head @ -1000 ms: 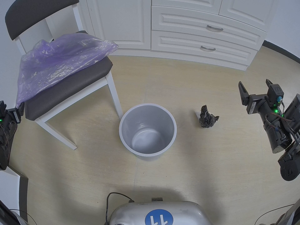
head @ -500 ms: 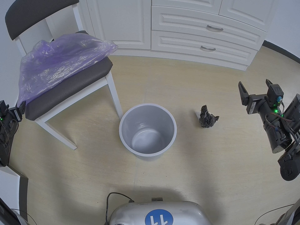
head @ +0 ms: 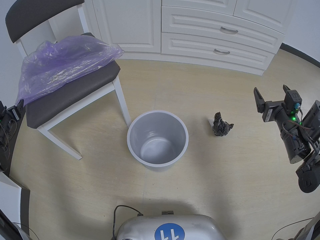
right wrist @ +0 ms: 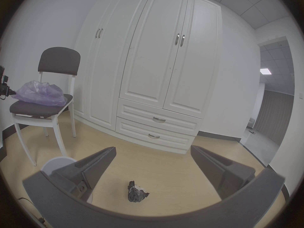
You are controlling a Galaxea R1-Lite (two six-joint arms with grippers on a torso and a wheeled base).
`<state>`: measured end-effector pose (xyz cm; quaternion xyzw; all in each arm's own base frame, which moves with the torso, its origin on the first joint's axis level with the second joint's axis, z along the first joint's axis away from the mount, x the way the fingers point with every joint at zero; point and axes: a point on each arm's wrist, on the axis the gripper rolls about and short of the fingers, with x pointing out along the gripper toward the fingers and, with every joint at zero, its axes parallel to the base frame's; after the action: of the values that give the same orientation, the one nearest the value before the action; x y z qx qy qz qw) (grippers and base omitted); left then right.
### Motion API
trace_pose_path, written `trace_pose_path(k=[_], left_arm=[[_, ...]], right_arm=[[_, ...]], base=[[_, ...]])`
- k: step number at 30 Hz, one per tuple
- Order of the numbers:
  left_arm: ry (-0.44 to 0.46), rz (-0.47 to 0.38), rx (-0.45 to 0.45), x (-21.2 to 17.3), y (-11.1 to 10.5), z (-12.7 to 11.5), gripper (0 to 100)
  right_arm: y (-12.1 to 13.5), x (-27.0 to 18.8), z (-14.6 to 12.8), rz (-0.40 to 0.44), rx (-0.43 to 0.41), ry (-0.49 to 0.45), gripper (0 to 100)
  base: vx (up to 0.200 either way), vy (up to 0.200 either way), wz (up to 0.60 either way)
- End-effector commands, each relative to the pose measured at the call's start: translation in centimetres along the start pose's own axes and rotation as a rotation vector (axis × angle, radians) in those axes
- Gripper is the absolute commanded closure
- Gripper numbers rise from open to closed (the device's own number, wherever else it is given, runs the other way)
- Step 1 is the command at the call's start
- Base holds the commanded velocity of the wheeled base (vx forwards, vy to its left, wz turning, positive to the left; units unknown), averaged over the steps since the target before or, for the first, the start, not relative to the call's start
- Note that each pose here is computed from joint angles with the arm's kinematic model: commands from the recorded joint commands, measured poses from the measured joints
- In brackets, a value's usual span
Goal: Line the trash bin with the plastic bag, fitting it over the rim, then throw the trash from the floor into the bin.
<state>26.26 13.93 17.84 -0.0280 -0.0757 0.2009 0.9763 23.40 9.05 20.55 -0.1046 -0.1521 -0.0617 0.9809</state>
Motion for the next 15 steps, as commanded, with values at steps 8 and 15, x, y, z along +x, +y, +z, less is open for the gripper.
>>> trace_pose_path(k=[8,15], left_arm=[[0.037,-0.005,-0.008,1.1,0.0,-1.6,0],[0.016,-0.01,-0.028,1.7,0.0,-2.1,0]], right_arm=[[0.1,0.1,-0.2,0.0,-0.002,0.006,0],[0.1,0.0,-0.1,0.001,0.0,0.002,0]], base=[[0.0,0.0,0.0],[0.0,0.0,0.0]])
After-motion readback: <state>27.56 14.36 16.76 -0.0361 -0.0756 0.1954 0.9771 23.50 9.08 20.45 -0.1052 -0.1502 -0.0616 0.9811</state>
